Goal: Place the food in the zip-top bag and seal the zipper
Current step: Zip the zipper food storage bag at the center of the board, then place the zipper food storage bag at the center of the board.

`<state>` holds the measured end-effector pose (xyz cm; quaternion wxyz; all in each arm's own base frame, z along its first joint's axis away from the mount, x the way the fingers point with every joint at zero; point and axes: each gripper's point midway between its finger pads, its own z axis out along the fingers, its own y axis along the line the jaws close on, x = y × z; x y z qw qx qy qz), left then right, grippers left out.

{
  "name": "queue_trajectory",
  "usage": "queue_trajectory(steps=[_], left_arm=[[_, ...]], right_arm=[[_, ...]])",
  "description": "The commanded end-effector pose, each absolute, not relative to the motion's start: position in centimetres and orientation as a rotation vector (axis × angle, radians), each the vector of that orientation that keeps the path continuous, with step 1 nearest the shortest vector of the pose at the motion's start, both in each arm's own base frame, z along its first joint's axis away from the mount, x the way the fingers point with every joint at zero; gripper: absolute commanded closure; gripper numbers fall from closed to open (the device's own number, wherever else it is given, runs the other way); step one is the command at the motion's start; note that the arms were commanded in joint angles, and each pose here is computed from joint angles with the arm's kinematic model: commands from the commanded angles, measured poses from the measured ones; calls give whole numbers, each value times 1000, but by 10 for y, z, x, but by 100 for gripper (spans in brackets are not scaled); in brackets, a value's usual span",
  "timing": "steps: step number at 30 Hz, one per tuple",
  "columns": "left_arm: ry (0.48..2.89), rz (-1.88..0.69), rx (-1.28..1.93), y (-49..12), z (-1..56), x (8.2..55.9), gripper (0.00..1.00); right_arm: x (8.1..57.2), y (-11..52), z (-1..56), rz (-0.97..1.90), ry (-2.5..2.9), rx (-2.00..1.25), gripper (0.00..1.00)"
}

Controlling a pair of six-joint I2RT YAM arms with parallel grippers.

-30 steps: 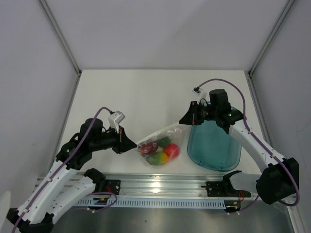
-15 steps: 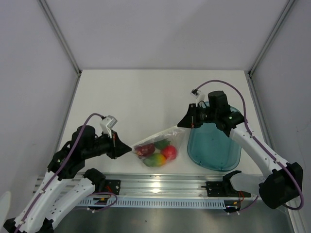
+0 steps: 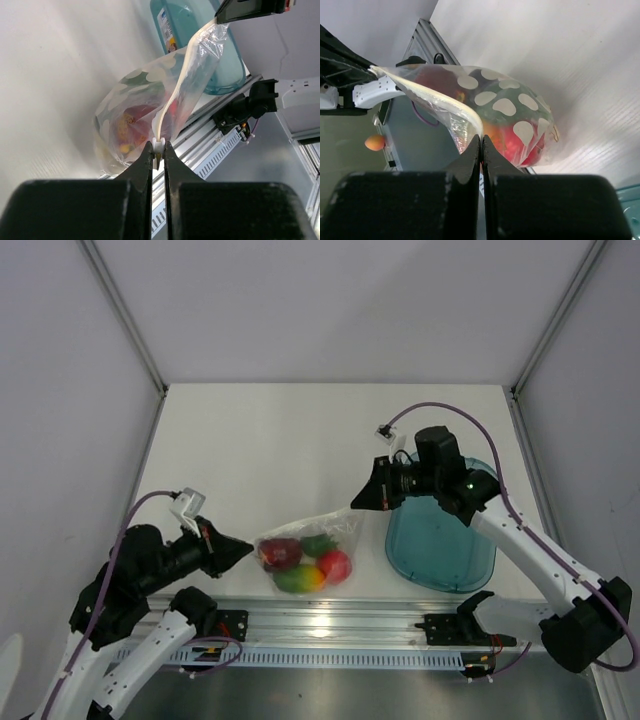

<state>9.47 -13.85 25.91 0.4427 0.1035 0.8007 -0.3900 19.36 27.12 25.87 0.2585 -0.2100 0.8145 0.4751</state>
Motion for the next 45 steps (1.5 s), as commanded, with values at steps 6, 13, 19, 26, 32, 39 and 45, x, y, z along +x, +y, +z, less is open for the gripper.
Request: queue_trajectory(steps=[6, 13, 19, 26, 32, 39, 45], left_arm=[[2154, -907, 62, -160, 230, 154, 92], [2264, -819, 41, -176, 219, 209, 89], [2263, -655, -83, -146, 211, 252, 45], [2110, -322, -101, -94, 269, 269, 0], [2062, -611, -35, -127, 276, 236, 0], [2096, -810, -26, -152, 247, 189, 1], [2103, -841, -26, -146, 242, 168, 0]], right_arm=[[249, 301, 241, 1316, 2312, -474, 100], [307, 314, 203, 1299, 2437, -378, 100], [354, 330, 188, 1314, 2463, -327, 100], [405, 357, 178, 1354, 2453, -264, 100], [458, 374, 149, 1350, 2453, -142, 100], [518, 381, 129, 1356, 2376, 42, 100], [555, 370, 117, 1258, 2306, 132, 100]])
